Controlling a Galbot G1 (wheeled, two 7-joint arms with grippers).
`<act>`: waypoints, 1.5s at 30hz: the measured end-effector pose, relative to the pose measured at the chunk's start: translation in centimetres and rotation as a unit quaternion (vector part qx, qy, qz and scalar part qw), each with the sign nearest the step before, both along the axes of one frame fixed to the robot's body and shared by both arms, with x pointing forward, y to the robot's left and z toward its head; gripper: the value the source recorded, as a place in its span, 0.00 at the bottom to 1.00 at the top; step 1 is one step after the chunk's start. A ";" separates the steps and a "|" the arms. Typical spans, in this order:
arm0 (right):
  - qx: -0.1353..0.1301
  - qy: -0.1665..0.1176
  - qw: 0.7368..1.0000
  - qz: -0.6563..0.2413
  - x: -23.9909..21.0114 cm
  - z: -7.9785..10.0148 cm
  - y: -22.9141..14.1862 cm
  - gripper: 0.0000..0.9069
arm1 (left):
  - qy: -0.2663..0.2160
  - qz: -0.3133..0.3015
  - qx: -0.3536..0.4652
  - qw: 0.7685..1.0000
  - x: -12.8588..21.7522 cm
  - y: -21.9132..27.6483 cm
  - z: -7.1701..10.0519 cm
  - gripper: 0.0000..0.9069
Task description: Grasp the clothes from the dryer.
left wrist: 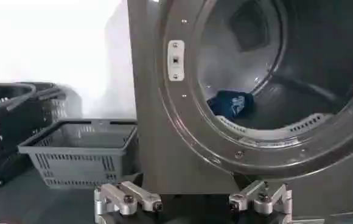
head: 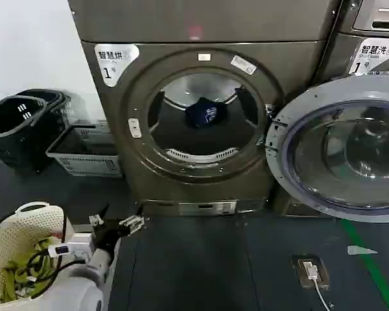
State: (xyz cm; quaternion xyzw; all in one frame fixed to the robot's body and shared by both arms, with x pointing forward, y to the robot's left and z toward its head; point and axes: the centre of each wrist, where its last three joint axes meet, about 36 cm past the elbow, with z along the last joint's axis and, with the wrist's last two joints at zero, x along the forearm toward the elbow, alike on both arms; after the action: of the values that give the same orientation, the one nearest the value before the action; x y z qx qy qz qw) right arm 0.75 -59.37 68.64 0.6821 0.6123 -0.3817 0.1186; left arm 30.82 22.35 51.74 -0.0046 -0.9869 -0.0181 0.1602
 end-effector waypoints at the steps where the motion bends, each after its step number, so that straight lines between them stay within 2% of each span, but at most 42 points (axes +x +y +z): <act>1: -0.002 0.002 1.000 0.002 0.1 -0.1 -0.1 1.00 | 0.000 0.000 0.000 1.000 0.0 0.0 0.0 1.00; 14: -0.017 0.008 1.000 0.009 -0.4 -1.0 -1.1 1.00 | 0.001 0.000 0.001 1.000 0.0 -0.1 -0.1 1.00; 23: -0.023 0.007 1.000 0.008 -0.5 -0.9 -1.2 1.00 | 0.001 0.001 0.002 1.000 0.0 -0.1 -0.1 1.00; 45: -0.022 0.000 1.000 0.001 -0.7 -1.1 -1.4 1.00 | 0.001 0.002 0.002 1.000 0.2 -0.1 -0.1 1.00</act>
State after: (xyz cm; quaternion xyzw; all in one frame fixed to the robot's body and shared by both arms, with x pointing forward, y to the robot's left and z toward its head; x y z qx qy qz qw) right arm 0.08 -60.80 67.58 0.6783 0.6047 -0.3953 0.1341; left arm 30.97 22.30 51.63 -0.0021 -0.9867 -0.0195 0.1611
